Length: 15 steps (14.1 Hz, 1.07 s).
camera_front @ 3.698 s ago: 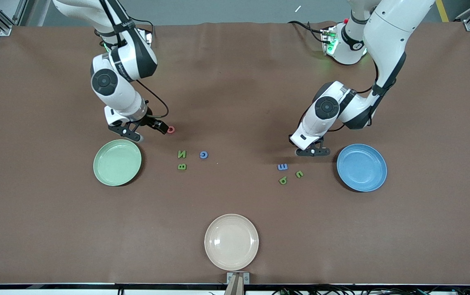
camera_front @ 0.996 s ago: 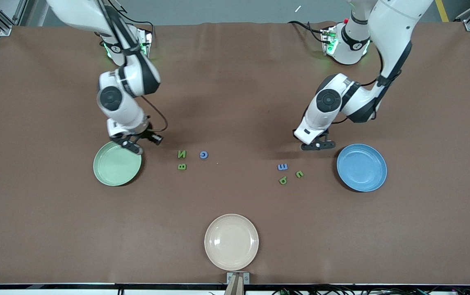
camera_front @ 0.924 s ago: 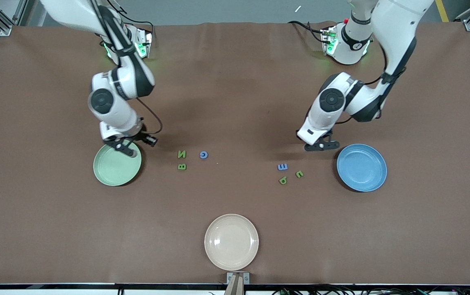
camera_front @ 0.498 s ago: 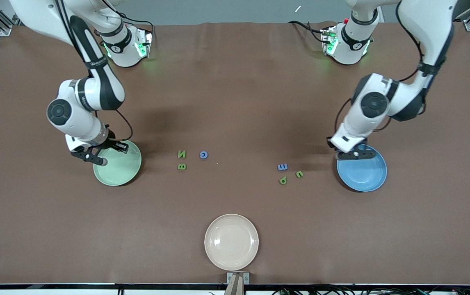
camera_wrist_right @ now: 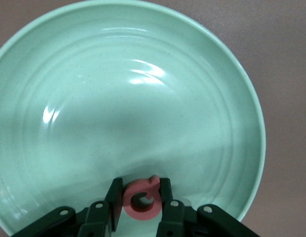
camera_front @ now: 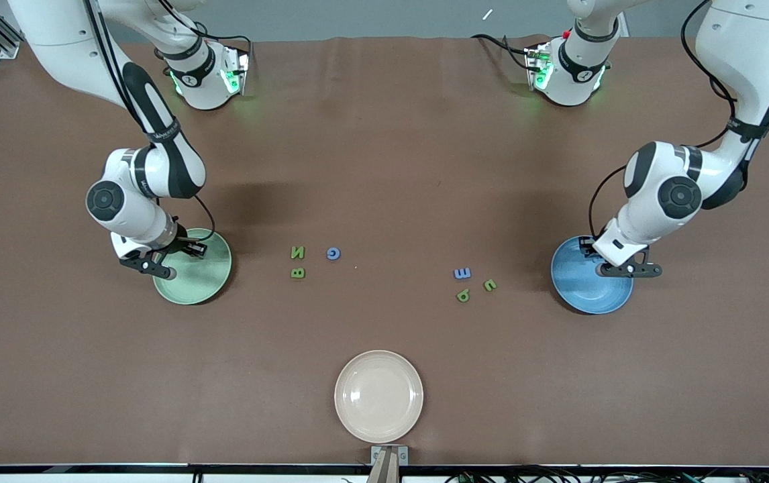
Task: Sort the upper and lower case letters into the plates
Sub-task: 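Drop the x into the blue plate while the right gripper drops Q in green plate, then reach the left gripper to the green u while the right gripper reaches the N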
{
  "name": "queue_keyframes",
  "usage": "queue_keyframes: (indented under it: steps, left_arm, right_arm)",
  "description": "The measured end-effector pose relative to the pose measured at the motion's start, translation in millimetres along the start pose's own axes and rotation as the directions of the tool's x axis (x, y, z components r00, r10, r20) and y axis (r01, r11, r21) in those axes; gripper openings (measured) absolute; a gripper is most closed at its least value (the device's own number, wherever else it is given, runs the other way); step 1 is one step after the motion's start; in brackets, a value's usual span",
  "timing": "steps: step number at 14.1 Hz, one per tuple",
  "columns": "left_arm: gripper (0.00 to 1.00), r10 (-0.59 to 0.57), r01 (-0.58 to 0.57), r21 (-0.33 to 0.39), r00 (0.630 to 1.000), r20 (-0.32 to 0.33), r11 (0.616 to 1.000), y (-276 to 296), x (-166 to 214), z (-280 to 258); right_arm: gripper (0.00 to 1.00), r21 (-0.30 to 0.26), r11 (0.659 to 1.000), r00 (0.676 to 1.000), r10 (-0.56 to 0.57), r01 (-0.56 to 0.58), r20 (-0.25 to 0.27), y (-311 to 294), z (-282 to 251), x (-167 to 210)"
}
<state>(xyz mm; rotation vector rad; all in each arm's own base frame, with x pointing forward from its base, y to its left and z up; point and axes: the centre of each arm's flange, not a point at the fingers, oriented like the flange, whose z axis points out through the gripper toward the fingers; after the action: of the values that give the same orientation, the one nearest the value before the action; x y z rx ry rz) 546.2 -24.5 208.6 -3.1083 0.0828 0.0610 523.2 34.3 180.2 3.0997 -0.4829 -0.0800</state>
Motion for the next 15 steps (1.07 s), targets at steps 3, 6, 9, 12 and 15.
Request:
queue_keyframes:
  steps: [3,6,9,12,15]
  left_arm:
    - [0.33,0.020,-0.020,0.024,1.000,0.001,1.000,-20.5,3.6,11.6]
    - [0.33,0.017,-0.017,0.026,1.000,0.006,1.000,-32.6,4.5,20.1]
    - [0.33,0.022,-0.023,0.027,1.000,0.008,0.999,-33.7,4.4,22.8]
    - [0.60,0.028,-0.028,0.027,1.000,-0.002,0.999,-31.1,7.1,19.8]
    - [0.89,0.057,-0.057,0.019,0.998,-0.038,0.998,-11.7,16.8,3.4]
  right_arm:
    - [0.35,0.001,1.000,1.000,-0.002,0.002,0.002,-1.2,-0.6,-0.4]
    - [0.35,-0.001,1.000,1.000,-0.003,0.003,0.010,-1.7,-0.5,-0.8]
    - [0.51,-0.001,1.000,1.000,-0.005,0.005,0.014,-3.1,-2.8,1.2]
    - [0.79,-0.009,1.000,0.996,-0.013,0.014,0.084,-15.0,-30.9,16.1]
    - [1.00,-0.004,0.999,0.989,-0.036,0.037,0.144,-38.3,-94.1,39.7]
